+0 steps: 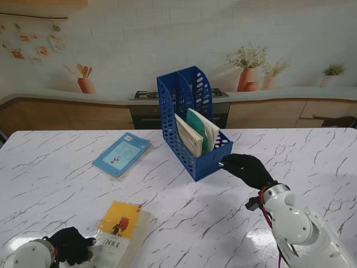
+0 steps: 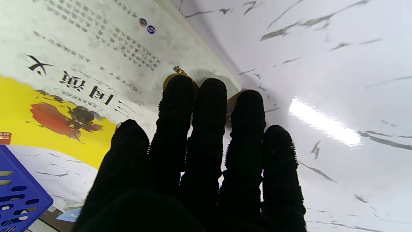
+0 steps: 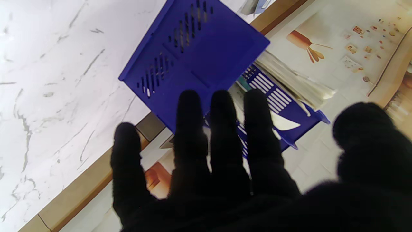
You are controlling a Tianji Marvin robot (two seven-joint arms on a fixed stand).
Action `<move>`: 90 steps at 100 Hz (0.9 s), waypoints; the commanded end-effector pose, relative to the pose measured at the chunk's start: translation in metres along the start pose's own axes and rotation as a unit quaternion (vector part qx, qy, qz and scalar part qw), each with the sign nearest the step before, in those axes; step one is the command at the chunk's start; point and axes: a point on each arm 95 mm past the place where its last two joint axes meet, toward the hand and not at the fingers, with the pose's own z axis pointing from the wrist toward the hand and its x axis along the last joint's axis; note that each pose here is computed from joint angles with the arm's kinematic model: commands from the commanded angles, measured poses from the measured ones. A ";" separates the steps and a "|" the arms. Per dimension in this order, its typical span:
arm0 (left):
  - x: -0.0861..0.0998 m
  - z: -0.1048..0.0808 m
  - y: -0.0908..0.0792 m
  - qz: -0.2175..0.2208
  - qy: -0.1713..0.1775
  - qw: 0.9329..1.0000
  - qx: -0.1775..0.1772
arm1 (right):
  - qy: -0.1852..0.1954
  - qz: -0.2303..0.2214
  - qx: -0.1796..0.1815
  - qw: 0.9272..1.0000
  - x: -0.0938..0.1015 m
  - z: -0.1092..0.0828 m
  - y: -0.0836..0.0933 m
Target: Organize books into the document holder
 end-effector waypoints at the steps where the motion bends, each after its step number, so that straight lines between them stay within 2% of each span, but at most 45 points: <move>1: -0.003 0.001 0.009 0.000 -0.002 1.000 -0.005 | 0.002 0.006 0.004 1.000 0.001 0.000 -0.003; 18: 0.002 0.009 0.013 -0.027 0.020 0.999 -0.026 | 0.005 0.007 0.004 1.000 0.002 0.002 -0.003; 41: 0.022 0.027 0.013 -0.057 0.084 0.994 -0.053 | 0.006 0.007 0.005 1.000 0.001 0.003 -0.003; 52: 0.032 0.035 0.011 -0.056 0.111 0.991 -0.056 | 0.007 0.009 0.012 1.000 0.001 0.003 -0.005; 60: 0.036 0.036 0.010 -0.025 0.117 0.992 -0.050 | 0.009 0.010 0.023 1.000 0.000 0.003 -0.007; 68: 0.039 0.036 0.011 -0.014 0.117 0.992 -0.039 | 0.011 0.012 0.027 0.999 0.000 0.004 -0.009; 81: 0.046 0.036 0.009 -0.014 0.123 0.992 -0.010 | 0.012 0.015 0.036 0.999 0.000 0.004 -0.011; 90: 0.051 0.039 0.007 -0.014 0.139 0.990 -0.014 | 0.012 0.015 0.039 0.999 0.000 0.004 -0.012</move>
